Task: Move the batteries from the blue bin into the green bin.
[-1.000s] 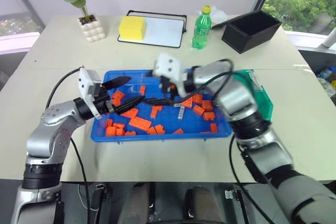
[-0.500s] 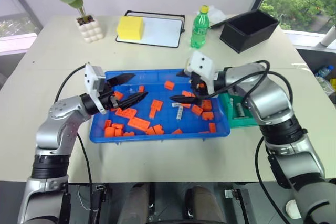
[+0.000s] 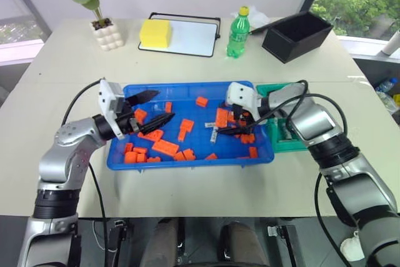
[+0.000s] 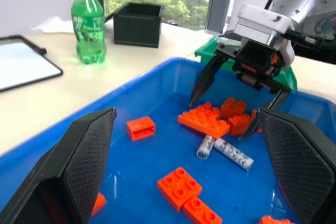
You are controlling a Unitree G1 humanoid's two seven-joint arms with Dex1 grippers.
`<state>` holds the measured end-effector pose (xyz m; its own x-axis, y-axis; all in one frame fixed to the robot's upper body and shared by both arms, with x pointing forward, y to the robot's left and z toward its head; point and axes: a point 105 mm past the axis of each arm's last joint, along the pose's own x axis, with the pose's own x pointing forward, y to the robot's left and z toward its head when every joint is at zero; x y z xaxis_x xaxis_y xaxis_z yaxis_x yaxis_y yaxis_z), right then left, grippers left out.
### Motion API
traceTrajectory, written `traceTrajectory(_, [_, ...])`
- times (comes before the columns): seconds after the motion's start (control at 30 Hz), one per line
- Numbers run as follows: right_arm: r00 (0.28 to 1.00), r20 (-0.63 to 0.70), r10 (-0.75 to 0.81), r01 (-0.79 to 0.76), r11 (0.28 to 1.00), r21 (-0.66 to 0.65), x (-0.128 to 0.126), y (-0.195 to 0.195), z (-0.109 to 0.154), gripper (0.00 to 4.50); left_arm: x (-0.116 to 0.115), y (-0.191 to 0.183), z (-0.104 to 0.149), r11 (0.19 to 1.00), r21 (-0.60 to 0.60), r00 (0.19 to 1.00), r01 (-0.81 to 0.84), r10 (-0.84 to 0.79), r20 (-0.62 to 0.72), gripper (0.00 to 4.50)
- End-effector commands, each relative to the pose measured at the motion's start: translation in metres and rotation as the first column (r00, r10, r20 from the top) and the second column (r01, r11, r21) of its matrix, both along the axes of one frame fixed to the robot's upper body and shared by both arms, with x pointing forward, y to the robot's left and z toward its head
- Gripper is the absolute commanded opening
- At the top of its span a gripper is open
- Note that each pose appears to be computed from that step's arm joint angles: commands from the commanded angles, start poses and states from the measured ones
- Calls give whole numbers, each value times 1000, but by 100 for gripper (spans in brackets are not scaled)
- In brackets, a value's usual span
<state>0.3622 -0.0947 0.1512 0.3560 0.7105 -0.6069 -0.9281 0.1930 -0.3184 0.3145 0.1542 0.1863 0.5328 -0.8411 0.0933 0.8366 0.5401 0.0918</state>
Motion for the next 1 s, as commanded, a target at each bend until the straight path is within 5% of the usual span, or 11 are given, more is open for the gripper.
traceTrajectory(0.03, [998, 58, 5, -6, 1000, 2, 8, 0, 20, 441, -5, 2, 14, 1000, -1, 999, -5, 5, 54, 450])
traceTrajectory(0.4, [996, 72, 42, -46, 998, 50, 3, 16, 27, 441, -5, 2, 15, 1000, -2, 999, -10, 10, 52, 450])
traceTrajectory(1.0, [987, 71, 141, -140, 990, -16, 2, 42, 1, 441, -7, -2, 13, 1000, -18, 999, -17, 18, 47, 450])
